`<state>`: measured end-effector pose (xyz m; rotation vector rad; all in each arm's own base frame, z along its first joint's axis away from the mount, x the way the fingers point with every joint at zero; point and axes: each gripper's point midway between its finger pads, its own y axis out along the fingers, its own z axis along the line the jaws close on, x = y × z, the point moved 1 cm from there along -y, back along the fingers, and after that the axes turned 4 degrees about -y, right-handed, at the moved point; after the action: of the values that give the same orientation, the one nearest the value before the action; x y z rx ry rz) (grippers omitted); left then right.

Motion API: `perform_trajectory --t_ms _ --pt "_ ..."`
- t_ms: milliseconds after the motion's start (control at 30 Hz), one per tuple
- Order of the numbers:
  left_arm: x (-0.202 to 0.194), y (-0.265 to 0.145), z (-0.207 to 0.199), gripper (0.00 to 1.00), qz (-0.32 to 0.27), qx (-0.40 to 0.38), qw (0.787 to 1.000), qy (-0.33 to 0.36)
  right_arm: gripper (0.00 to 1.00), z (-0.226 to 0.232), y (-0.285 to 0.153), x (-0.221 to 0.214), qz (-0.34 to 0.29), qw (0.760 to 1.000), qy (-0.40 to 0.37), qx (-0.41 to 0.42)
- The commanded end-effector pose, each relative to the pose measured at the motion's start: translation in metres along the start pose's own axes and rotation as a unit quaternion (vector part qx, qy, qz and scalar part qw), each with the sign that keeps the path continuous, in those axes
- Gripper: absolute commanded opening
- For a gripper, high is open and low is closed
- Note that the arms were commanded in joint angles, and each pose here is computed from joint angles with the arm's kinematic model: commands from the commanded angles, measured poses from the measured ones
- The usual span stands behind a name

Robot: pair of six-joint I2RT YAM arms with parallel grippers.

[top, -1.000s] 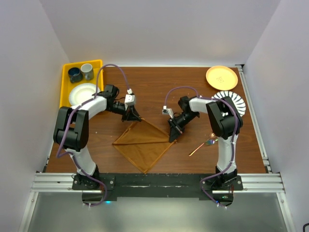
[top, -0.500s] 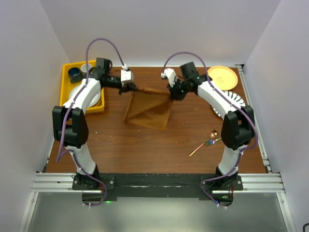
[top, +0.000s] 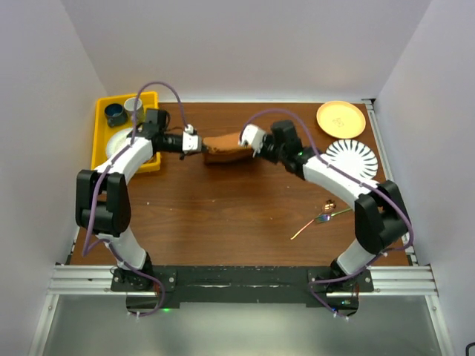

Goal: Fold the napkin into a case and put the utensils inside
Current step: Turn over the upper triangle folded napkin at the center of the board.

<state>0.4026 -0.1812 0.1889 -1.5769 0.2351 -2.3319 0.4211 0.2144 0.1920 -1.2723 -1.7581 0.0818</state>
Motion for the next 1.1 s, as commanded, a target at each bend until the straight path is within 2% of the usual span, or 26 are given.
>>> perform_trajectory --t_ms 0,133,533,833,900,933,967,1067 --pt "-0.047 -0.007 -0.067 0.0 0.041 -0.054 0.997 -0.021 0.0 0.058 0.007 -0.059 0.072 0.993 -0.088 0.01" --pt "-0.07 -0.008 -0.129 0.0 0.06 -0.102 0.992 -0.035 0.0 0.101 0.003 -0.075 0.083 0.989 -0.105 0.055" --pt "-0.076 -0.02 -0.205 0.0 0.107 -0.175 0.979 -0.014 0.0 0.178 -0.023 -0.072 0.076 0.973 -0.141 0.166" --pt "-0.073 -0.012 -0.25 0.0 0.138 -0.223 0.965 -0.009 0.0 0.204 -0.038 -0.095 0.1 0.959 -0.176 0.198" --pt "-0.068 -0.012 -0.256 0.16 0.137 -0.226 0.964 -0.009 0.0 0.206 -0.041 -0.101 0.105 0.957 -0.183 0.2" --pt "-0.065 -0.013 -0.257 0.23 0.134 -0.225 0.965 -0.011 0.13 0.206 -0.044 -0.103 0.108 0.955 -0.184 0.204" --pt "-0.059 -0.014 -0.254 0.37 0.132 -0.217 0.967 -0.009 0.24 0.207 -0.046 -0.104 0.11 0.954 -0.184 0.209" --pt "-0.04 -0.017 -0.233 0.47 0.13 -0.183 0.974 -0.042 0.67 0.203 -0.053 -0.093 0.098 0.955 -0.18 0.215"
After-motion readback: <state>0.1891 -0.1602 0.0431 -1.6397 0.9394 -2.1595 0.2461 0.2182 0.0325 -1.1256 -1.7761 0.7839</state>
